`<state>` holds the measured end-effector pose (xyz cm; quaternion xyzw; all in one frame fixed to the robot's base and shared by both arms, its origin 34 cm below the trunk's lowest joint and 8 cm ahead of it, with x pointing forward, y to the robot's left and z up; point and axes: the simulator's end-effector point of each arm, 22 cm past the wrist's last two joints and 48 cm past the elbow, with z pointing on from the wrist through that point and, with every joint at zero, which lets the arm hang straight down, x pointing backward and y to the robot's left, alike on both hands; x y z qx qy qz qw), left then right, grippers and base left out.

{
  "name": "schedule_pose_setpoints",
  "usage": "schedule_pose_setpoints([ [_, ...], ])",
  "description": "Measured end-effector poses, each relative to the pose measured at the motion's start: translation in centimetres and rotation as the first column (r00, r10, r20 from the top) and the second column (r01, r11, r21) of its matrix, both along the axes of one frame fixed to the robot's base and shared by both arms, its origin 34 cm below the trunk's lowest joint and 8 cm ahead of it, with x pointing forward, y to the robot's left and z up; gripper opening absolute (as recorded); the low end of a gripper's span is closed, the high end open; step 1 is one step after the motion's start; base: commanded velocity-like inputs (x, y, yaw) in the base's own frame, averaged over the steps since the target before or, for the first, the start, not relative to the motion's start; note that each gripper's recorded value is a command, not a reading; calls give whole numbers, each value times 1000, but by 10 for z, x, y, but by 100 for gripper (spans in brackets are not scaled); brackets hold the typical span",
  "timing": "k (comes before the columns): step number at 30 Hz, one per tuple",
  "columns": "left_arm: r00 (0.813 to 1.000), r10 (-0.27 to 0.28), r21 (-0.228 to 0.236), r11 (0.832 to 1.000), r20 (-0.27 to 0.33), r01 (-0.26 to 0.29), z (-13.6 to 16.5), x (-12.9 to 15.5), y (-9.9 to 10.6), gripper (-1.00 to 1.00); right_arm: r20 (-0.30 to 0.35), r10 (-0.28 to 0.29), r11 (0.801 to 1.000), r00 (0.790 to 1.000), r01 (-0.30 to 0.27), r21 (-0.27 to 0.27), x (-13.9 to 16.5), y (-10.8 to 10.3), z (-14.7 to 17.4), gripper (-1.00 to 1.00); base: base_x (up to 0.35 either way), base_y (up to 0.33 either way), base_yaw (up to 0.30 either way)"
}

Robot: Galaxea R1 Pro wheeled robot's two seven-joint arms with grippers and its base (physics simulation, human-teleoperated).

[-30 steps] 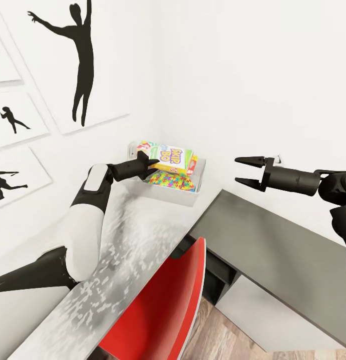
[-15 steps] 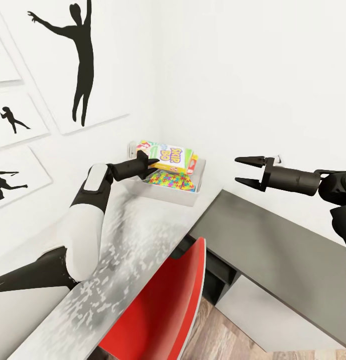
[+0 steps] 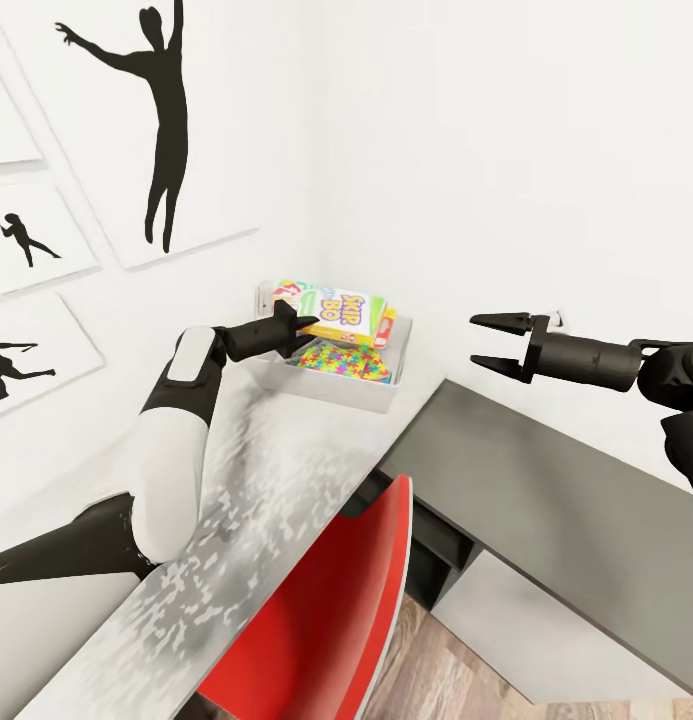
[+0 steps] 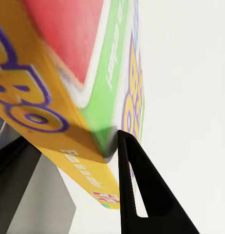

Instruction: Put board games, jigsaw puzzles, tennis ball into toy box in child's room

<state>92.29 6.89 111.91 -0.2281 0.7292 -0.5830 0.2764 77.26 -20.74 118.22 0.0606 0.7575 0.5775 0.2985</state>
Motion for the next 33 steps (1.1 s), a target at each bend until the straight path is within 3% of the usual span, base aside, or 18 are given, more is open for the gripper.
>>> schedule_pose_setpoints([
  [33,1000,-20,2,1000,-11,20,-3,-3,-3,-100,1,-4,1000,1000,4,2,1,-1,0,100,0,0,0],
])
